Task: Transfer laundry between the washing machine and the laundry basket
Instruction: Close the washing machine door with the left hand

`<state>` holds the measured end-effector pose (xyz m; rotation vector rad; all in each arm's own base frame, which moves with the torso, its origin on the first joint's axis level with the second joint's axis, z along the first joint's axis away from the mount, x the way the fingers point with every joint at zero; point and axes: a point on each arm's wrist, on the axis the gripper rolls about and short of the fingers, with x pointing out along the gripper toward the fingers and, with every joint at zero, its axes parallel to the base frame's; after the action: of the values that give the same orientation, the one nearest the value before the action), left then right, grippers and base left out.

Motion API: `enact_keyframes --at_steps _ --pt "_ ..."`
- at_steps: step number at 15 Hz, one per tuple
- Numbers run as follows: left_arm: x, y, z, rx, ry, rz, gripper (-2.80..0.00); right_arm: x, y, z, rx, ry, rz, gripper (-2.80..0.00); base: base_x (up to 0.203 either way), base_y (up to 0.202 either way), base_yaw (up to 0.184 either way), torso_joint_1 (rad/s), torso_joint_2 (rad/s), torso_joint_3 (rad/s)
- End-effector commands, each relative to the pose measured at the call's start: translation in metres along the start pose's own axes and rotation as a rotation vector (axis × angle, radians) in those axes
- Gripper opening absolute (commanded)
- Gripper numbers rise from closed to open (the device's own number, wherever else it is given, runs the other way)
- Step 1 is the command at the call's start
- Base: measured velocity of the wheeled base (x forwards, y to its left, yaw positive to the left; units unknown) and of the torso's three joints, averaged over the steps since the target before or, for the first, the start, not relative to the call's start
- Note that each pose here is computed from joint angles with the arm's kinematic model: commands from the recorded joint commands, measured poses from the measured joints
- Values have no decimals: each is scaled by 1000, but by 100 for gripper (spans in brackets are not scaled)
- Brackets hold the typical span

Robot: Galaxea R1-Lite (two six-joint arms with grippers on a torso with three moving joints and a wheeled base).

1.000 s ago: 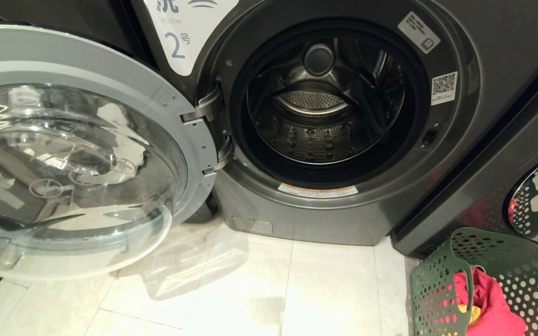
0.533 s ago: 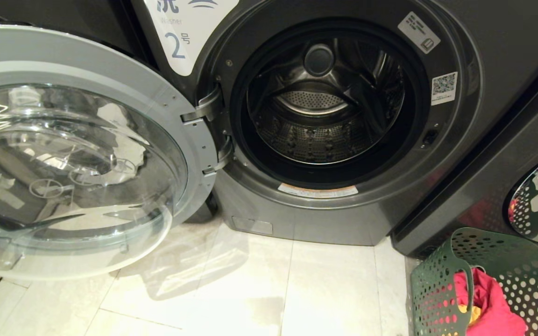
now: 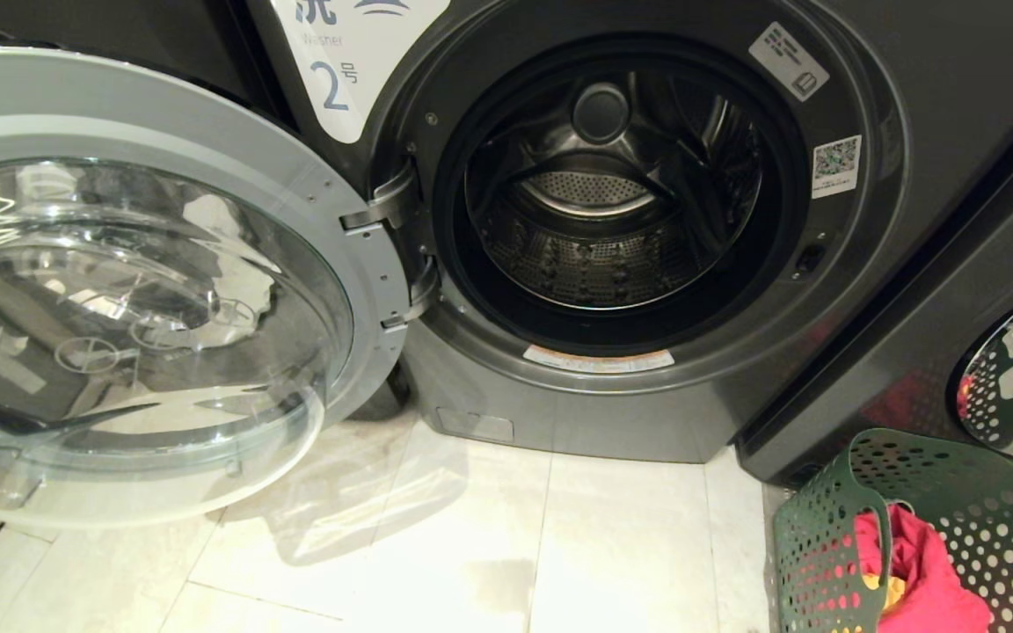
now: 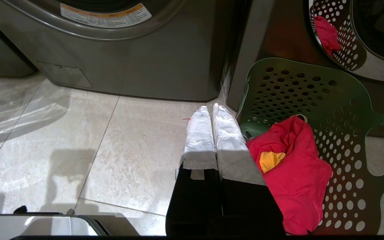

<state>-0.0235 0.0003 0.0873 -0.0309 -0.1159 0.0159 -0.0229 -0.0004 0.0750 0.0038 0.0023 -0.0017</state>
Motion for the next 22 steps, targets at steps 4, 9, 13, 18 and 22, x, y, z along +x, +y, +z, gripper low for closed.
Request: enact_keyframes --at_steps 4,9,13,18,22 --pt "2 0 -11 0 39 2 -280 0 0 0 -1 1 2 -280 0 0 0 0 2 72" --pt "2 0 -11 3 38 1 -280 0 0 0 -2 2 2 -280 0 0 0 3 2 192" --pt "2 0 -11 3 38 0 -280 0 0 0 -2 2 2 -280 0 0 0 3 0 201" --pt "2 0 -11 3 38 0 -280 0 0 0 -1 1 2 -280 0 0 0 4 2 197" --pt "2 0 -11 3 38 0 -280 0 0 0 -15 1 5 -280 0 0 0 1 2 51"
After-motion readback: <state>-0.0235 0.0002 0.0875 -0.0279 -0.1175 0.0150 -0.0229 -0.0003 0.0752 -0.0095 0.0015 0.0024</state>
